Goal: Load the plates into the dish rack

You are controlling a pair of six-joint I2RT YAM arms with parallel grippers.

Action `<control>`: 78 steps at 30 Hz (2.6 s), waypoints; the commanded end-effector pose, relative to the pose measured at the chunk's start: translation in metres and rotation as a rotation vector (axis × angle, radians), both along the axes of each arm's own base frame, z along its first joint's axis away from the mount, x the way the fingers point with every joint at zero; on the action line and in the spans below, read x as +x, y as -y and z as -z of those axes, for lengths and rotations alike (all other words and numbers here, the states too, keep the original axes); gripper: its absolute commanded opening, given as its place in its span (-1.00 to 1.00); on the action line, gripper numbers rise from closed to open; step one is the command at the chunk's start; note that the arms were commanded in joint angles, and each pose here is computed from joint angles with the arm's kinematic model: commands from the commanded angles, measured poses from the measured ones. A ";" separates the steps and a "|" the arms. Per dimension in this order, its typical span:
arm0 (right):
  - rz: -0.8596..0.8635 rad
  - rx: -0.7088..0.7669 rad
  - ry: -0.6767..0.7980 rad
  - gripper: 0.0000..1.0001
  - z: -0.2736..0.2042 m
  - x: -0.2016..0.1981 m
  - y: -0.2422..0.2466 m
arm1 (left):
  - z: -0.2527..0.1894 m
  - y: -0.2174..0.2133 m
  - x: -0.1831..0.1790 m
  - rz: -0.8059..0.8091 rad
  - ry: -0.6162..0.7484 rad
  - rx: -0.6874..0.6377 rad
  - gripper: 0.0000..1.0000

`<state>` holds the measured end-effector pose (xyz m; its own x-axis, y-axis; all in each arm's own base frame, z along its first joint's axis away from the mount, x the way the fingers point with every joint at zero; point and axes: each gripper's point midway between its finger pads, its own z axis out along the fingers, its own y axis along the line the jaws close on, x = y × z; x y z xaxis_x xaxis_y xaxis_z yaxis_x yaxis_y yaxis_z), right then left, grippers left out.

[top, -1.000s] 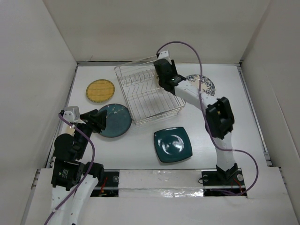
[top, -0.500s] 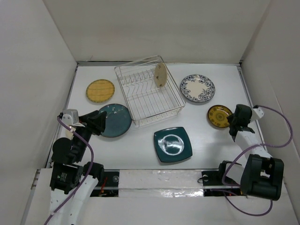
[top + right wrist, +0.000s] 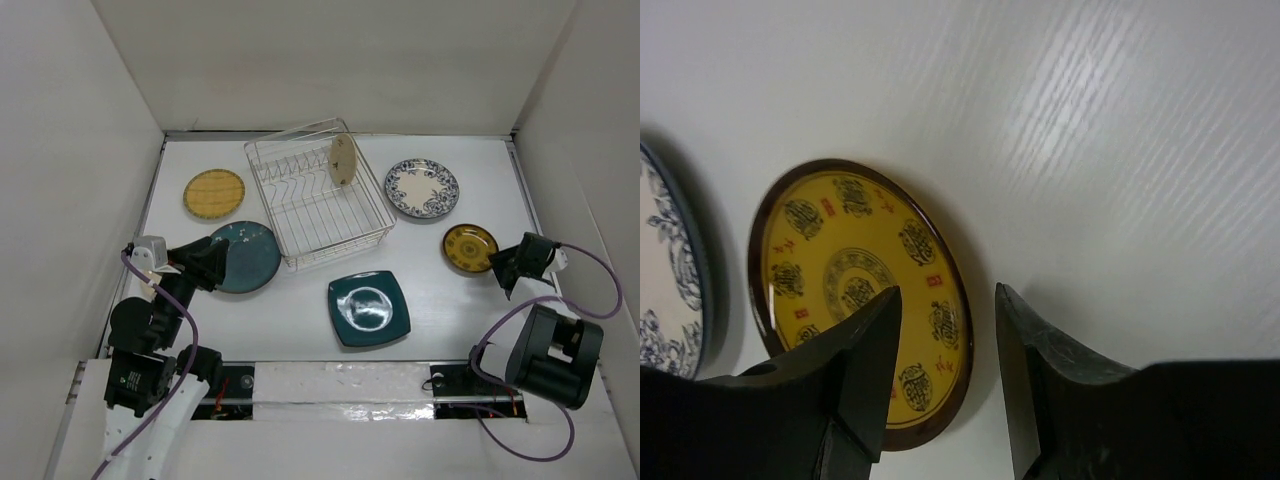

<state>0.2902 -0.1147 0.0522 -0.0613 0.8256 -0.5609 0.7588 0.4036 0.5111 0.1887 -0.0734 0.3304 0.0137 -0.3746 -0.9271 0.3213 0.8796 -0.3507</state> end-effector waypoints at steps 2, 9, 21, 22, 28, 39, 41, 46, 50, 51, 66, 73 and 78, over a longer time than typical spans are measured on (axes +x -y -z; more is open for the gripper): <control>-0.078 0.081 0.079 -0.05 -0.002 0.026 -0.012 | -0.016 -0.001 -0.004 0.000 0.062 -0.013 -0.19; -0.080 0.111 0.099 -0.37 0.003 0.037 -0.008 | -0.015 0.000 -0.002 0.004 0.055 -0.010 -0.19; 0.025 -0.041 0.163 -1.00 -0.049 0.027 0.002 | -0.012 0.002 0.001 0.007 0.043 -0.004 -0.18; 0.056 -0.095 0.195 -1.00 -0.070 0.029 0.008 | -0.012 0.002 0.002 0.006 0.041 -0.004 -0.18; -0.184 -0.313 0.493 -1.00 -0.210 0.065 -0.076 | -0.010 0.003 0.005 0.008 0.028 0.002 -0.18; -0.682 -0.969 0.165 -1.00 -0.289 0.193 -0.286 | -0.004 0.004 0.009 0.006 0.004 0.007 -0.18; -0.668 -1.043 0.111 -1.00 -0.293 0.221 -0.307 | -0.003 0.005 0.010 0.009 0.001 0.008 -0.18; -0.653 -1.246 -0.021 -1.00 -0.288 0.246 -0.334 | -0.001 0.005 0.012 0.006 -0.007 0.012 -0.18; -0.615 -1.319 -0.063 -1.00 -0.282 0.257 -0.341 | -0.001 0.004 0.013 0.003 -0.009 0.012 -0.18; -0.622 -1.324 -0.068 -1.00 -0.276 0.259 -0.343 | -0.001 0.004 0.013 0.003 -0.011 0.011 -0.18; -0.855 -1.299 -0.101 -1.00 -0.172 0.254 -0.405 | 0.003 0.004 0.017 -0.008 -0.030 0.017 -0.18; -0.891 -1.221 -0.064 -0.81 -0.158 0.254 -0.415 | 0.004 0.003 0.019 -0.010 -0.035 0.019 -0.18; -0.912 -1.107 0.044 -0.11 -0.194 0.245 -0.416 | 0.005 0.004 0.020 -0.010 -0.040 0.020 -0.18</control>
